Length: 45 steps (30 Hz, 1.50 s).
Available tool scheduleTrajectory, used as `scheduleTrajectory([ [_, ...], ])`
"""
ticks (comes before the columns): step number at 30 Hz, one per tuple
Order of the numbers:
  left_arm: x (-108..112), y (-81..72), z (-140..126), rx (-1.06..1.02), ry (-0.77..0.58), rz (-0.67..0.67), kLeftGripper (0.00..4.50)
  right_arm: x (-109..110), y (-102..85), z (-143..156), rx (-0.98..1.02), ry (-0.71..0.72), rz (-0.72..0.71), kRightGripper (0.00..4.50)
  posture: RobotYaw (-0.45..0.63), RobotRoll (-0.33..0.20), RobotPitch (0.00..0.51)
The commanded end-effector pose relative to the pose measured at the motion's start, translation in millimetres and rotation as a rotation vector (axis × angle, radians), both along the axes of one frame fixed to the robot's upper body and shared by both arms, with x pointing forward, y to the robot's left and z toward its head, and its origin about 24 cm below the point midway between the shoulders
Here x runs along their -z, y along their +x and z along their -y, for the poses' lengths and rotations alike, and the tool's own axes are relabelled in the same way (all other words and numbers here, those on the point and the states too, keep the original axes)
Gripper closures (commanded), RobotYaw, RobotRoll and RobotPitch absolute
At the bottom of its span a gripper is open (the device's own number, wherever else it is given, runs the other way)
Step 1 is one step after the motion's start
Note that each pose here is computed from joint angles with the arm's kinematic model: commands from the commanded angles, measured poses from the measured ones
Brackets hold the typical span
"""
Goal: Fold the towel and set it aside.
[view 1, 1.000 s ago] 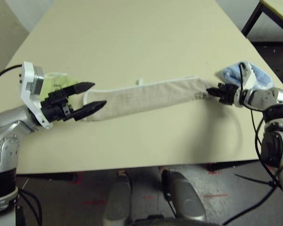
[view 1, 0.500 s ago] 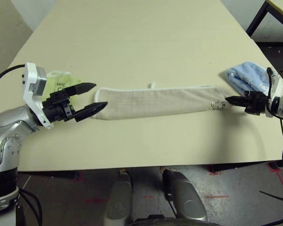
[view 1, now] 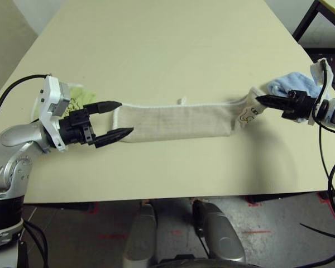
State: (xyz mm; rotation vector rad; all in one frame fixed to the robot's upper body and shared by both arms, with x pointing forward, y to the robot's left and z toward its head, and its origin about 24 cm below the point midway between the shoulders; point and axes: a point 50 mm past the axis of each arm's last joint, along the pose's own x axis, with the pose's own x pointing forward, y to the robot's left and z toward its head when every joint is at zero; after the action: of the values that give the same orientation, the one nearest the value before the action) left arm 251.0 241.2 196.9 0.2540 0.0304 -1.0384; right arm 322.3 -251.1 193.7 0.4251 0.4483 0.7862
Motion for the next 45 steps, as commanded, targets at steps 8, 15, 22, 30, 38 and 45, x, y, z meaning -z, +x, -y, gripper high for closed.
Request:
scheduleTrajectory([
  [8,0.6,2.3,4.2,0.015,0.026,0.002,0.00,18.1,2.7,-83.0,-0.282,-0.085,-0.026,4.45,0.15,0.000,0.151],
  [15,2.4,-0.6,4.4,0.004,0.025,0.002,0.00,34.8,11.8,-127.2,-0.352,-0.113,-0.024,4.45,0.17,0.000,0.153],
  [22,3.5,-2.8,4.9,-0.007,0.026,0.000,0.00,43.5,20.2,-141.2,-0.354,-0.153,-0.030,4.45,0.19,0.000,0.153],
  [30,4.5,-2.7,5.0,-0.010,0.026,-0.001,0.00,47.1,8.9,-137.6,-0.449,-0.178,-0.056,4.45,0.19,0.000,0.152],
  [38,6.3,0.9,7.0,-0.004,0.026,-0.007,0.00,49.5,3.5,-133.2,-0.474,-0.201,-0.054,3.91,0.18,0.000,0.151],
  [45,4.3,3.1,12.3,0.006,0.012,-0.021,0.00,13.7,-0.4,-111.8,-0.585,-0.120,0.130,1.46,0.17,0.000,0.146],
])
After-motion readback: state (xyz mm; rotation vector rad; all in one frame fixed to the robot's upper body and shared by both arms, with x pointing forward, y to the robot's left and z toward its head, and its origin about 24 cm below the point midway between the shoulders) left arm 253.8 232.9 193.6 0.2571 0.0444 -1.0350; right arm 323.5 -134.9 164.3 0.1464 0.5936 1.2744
